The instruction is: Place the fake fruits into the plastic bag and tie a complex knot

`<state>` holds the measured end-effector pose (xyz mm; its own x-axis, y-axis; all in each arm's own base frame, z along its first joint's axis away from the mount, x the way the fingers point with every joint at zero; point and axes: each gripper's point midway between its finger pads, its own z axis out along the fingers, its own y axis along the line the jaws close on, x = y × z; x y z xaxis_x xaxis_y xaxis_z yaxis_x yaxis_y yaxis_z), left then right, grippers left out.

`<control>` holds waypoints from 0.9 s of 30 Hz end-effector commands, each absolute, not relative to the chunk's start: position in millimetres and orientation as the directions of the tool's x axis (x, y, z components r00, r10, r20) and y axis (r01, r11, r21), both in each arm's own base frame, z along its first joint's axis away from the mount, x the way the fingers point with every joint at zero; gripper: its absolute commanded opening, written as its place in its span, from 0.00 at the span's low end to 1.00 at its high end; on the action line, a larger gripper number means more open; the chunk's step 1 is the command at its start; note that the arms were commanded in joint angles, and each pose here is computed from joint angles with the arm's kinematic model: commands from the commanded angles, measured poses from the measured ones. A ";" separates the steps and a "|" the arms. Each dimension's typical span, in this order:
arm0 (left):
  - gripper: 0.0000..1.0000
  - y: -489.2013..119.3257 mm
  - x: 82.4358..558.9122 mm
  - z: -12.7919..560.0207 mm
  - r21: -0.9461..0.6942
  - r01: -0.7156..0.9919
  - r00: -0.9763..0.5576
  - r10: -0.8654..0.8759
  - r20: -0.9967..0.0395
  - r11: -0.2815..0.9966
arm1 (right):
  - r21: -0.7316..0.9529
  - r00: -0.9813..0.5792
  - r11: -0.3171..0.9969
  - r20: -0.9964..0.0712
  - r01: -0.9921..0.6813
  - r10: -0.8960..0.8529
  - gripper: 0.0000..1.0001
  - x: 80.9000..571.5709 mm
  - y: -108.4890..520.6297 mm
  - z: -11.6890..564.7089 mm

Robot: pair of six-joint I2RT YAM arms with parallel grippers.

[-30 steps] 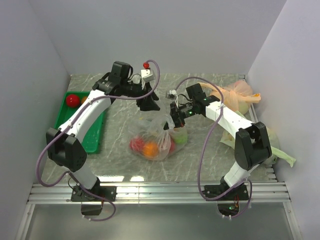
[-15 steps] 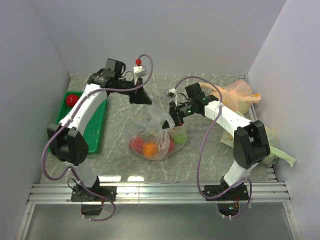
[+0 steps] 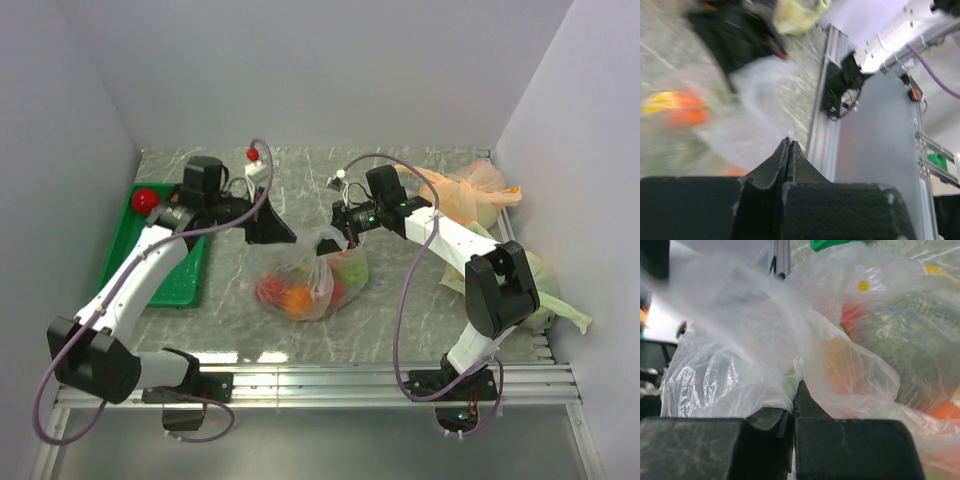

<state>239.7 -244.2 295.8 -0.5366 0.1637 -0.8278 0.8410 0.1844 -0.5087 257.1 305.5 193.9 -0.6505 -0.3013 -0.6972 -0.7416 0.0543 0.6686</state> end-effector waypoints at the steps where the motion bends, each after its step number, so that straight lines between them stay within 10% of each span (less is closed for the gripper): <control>1: 0.00 -261.4 197.9 297.4 -0.551 0.828 -0.560 0.188 -0.807 0.105 | 0.732 -0.754 0.188 -0.618 -0.655 -0.223 0.00 276.9 303.0 187.0; 16: 0.00 -304.0 237.8 167.2 -0.315 0.831 -0.499 0.365 -0.786 0.458 | 0.758 -0.809 0.286 -0.567 -0.586 -0.155 0.00 274.3 296.4 183.3; 27: 0.00 -295.8 294.1 196.1 -0.147 0.860 -0.362 0.380 -0.851 0.489 | 0.977 -0.958 0.120 -0.199 -0.177 0.207 0.00 262.4 293.5 227.0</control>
